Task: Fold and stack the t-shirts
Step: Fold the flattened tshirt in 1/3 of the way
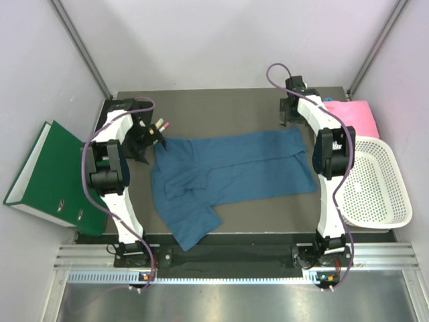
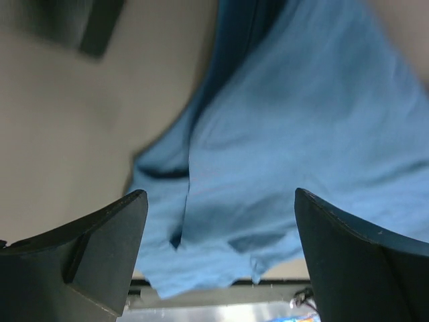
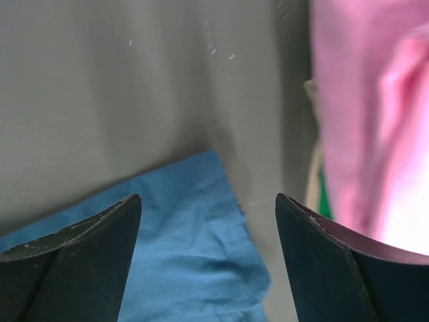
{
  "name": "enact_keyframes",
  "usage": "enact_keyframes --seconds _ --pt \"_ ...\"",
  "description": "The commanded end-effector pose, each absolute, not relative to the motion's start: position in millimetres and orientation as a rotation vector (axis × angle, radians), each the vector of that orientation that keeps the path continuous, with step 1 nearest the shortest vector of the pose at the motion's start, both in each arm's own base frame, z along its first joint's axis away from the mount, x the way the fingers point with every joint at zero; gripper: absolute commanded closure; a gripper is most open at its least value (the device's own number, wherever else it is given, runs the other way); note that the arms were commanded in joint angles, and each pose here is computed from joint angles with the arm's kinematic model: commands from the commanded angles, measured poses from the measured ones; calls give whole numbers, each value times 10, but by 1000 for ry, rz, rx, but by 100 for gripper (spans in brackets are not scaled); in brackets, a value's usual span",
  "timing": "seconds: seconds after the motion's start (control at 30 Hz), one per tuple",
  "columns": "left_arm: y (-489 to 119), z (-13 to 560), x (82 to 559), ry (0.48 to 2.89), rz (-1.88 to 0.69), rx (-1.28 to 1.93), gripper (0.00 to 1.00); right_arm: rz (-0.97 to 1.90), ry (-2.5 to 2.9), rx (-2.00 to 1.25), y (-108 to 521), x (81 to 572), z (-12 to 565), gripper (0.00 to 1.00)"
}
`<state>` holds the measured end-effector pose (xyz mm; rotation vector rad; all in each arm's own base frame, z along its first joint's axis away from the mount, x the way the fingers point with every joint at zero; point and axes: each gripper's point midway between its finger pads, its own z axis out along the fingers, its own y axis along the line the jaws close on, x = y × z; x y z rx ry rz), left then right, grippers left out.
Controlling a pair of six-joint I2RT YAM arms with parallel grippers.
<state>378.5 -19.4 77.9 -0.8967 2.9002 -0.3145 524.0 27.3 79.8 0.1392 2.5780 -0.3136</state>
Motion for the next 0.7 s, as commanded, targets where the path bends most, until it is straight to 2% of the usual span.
enact_keyframes --seconds 0.0,0.23,0.37,0.47,0.5,0.57,0.6,0.67 --pt "-121 904 4206 2775 -289 -821 6 -232 2589 183 318 5296 792 21" --pt "-102 779 4504 2738 -265 -803 15 -188 2693 227 300 5193 492 25" --pt "-154 685 4627 2740 -288 -784 27 -169 2713 242 307 5162 436 27" --pt "-200 622 4706 2749 -297 -760 53 -151 2725 250 309 5143 416 44" --pt "-211 603 4728 2752 -301 -758 77 -139 2727 258 311 5142 407 64" --pt "-219 590 4769 2743 -300 -750 92 -124 2727 277 294 5147 406 77" --pt "-215 569 4774 2746 -291 -748 99 -114 2726 281 293 5152 405 87" --pt "-202 569 4795 2743 -282 -744 100 -87 2730 297 292 5157 389 98"
